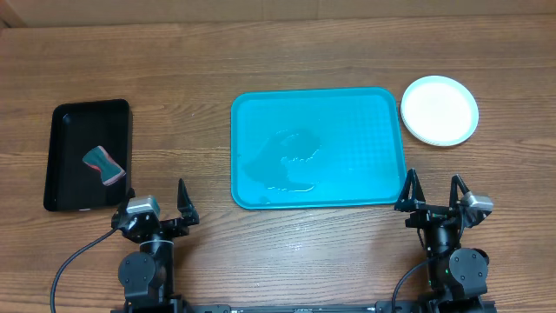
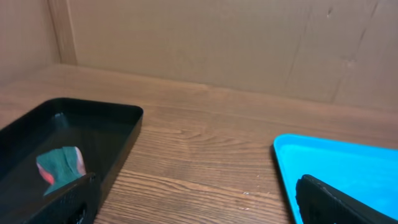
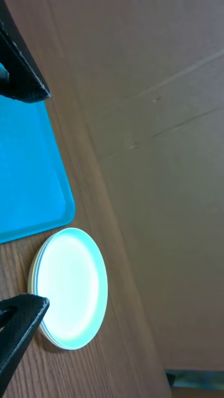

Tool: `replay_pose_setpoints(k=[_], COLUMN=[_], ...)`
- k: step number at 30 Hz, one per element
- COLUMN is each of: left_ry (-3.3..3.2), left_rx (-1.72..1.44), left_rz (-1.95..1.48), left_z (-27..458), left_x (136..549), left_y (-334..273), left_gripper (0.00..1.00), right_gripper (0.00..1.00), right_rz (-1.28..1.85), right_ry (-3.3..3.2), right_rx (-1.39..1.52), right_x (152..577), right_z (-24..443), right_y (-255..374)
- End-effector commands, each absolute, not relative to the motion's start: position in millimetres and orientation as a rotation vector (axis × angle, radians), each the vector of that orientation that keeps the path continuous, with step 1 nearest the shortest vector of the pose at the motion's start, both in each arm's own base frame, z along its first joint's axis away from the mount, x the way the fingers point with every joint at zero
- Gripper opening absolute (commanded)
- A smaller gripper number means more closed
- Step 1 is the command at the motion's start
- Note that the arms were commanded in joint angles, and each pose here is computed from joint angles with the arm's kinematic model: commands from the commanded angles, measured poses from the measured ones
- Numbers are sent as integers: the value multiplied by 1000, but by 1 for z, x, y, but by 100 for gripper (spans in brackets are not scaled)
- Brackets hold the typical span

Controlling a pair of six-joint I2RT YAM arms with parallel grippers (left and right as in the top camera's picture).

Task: Clean dirty plates on tray and stack at the side

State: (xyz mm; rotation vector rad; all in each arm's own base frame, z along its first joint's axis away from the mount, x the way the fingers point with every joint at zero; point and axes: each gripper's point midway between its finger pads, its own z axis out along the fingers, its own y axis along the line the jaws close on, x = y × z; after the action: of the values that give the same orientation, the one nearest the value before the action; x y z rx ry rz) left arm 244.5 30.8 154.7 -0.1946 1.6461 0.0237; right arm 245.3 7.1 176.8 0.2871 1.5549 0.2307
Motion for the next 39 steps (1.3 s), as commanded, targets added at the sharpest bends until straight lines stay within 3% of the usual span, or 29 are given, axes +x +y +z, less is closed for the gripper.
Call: replay_pose_setpoints(k=[1, 39], left_ry=[1645, 1645], left_rx=[-112, -88], left_rz=[71, 49], left_z=[156, 156], left_x=[244, 245], left_y=[28, 21], left_gripper=[100, 100], right_gripper=[100, 100], right_rz=[228, 228], right_ry=[1550, 1550], right_rx=[286, 286], right_x=[245, 245], right_z=[175, 175], right_y=[7, 7])
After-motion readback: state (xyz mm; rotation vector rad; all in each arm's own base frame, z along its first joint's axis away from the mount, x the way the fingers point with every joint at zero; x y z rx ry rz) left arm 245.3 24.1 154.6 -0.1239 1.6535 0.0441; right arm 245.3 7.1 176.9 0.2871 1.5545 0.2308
